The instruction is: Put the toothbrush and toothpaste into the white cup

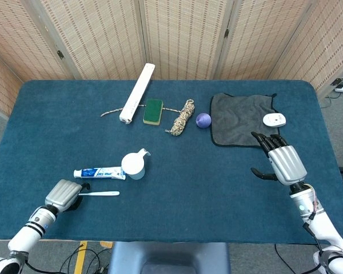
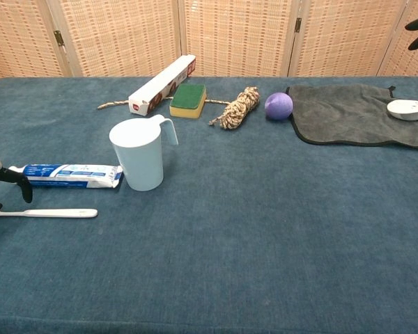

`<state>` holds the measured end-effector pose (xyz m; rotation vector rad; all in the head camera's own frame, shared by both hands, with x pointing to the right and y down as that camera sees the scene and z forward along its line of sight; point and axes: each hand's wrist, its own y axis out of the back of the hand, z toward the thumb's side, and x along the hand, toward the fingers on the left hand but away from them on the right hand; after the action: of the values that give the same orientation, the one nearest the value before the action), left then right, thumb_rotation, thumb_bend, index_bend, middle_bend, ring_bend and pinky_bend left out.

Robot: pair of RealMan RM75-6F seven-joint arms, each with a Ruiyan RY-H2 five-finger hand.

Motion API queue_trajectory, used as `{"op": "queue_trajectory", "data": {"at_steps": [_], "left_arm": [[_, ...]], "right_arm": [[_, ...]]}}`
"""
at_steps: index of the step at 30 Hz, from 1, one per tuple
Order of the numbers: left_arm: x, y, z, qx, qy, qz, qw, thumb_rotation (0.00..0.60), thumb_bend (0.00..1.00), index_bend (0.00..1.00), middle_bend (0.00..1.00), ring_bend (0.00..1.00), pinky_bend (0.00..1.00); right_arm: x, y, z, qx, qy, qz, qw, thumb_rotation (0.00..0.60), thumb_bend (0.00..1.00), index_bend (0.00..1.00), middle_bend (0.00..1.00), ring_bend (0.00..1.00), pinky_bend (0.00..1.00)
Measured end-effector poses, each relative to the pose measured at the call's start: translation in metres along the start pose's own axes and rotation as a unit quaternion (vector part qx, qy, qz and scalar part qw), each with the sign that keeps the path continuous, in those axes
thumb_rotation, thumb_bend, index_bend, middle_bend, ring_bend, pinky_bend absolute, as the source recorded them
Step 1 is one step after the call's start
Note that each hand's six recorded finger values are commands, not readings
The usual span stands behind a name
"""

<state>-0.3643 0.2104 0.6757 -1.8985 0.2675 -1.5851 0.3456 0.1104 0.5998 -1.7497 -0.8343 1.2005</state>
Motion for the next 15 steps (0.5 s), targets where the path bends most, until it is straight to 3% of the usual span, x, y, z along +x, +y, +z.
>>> {"op": "queue_trajectory", "data": {"at_steps": [15], "left_arm": [[0.0,-0.005,0.014,0.015,-0.015,-0.014,0.9997,0.6,0.66,0.34,0.95,0.77,0.91]], "right_arm": [[0.005,-0.001,-0.005,-0.002,-0.009,0.0,1.0,0.6,0.16,0.0,0.18,0.27,0.2]]}}
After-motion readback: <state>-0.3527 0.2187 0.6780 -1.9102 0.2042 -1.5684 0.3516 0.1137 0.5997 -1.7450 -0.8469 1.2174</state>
